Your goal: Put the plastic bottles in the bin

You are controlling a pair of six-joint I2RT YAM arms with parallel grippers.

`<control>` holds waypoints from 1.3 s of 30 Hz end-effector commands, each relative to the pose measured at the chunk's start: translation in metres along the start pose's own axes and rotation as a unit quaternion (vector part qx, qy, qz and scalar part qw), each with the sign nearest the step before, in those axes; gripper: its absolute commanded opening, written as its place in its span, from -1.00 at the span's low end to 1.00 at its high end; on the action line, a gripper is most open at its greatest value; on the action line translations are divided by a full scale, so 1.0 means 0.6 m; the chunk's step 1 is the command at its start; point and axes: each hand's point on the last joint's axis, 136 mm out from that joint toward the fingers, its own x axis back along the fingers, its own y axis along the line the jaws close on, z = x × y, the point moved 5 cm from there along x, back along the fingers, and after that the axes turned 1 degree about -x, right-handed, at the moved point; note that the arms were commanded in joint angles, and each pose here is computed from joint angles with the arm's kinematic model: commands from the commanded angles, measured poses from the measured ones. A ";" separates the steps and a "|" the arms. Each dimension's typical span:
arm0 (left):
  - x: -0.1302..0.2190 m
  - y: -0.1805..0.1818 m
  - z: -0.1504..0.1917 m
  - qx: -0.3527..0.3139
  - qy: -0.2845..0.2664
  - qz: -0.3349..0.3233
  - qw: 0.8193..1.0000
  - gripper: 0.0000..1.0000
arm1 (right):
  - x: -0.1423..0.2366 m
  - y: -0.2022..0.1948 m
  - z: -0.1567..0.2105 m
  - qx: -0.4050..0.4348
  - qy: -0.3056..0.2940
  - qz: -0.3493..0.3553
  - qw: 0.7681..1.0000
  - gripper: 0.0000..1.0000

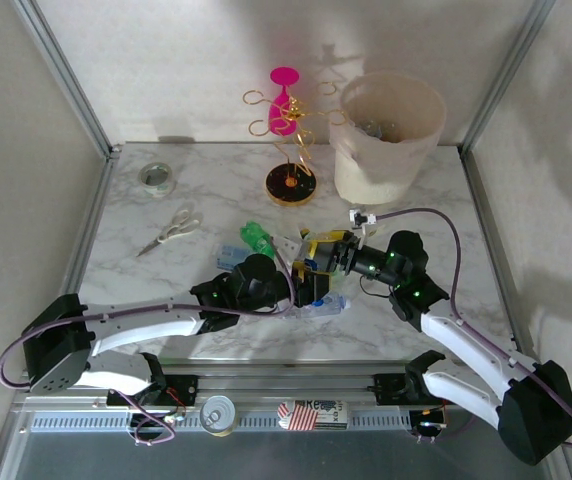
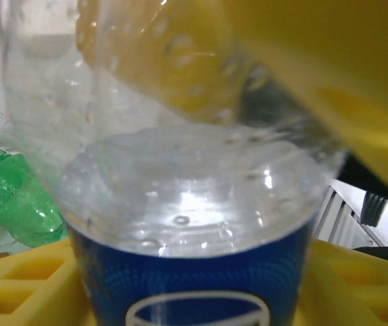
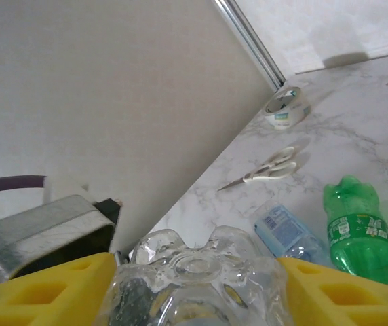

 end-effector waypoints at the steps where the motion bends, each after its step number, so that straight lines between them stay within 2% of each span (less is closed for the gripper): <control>1: 0.023 -0.022 -0.032 -0.011 -0.040 0.029 0.999 0.35 | 0.004 -0.003 -0.011 0.003 -0.023 0.018 1.000 0.07; 3: 0.025 -0.018 -0.032 -0.010 -0.045 0.023 0.999 0.47 | 0.007 0.000 -0.015 0.004 -0.032 0.015 0.999 0.02; 6: 0.032 -0.012 -0.036 -0.005 -0.054 0.008 0.998 0.89 | 0.008 0.001 -0.023 0.003 -0.046 0.022 0.999 0.03; 8: 0.039 -0.008 -0.038 -0.005 -0.063 0.001 0.998 0.99 | 0.011 -0.010 -0.029 0.000 -0.057 0.052 0.997 0.03; 14: 0.080 0.041 -0.049 0.028 -0.122 -0.068 0.990 0.99 | 0.019 -0.029 -0.085 0.023 -0.094 0.131 0.987 0.02; 18: 0.112 0.092 -0.052 0.069 -0.172 -0.128 0.974 0.99 | 0.038 -0.058 -0.158 0.031 -0.147 0.219 0.964 -0.02; 24: 0.142 0.167 -0.033 0.138 -0.202 -0.202 0.948 0.99 | 0.068 -0.061 -0.284 0.059 -0.234 0.230 0.943 -0.02; 29: 0.160 0.239 0.009 0.183 -0.182 -0.286 0.923 0.99 | 0.080 -0.060 -0.393 0.082 -0.288 0.220 0.929 -0.01; 33: 0.174 0.262 0.036 0.204 -0.178 -0.300 0.915 0.99 | 0.085 -0.077 -0.465 0.100 -0.326 0.234 0.911 -0.02; 37: 0.198 0.281 0.051 0.239 -0.217 -0.316 0.892 0.99 | 0.091 -0.115 -0.516 0.096 -0.361 0.245 0.895 -0.03; 39: 0.209 0.283 0.053 0.245 -0.234 -0.310 0.888 0.99 | 0.096 -0.126 -0.528 0.098 -0.385 0.241 0.885 -0.03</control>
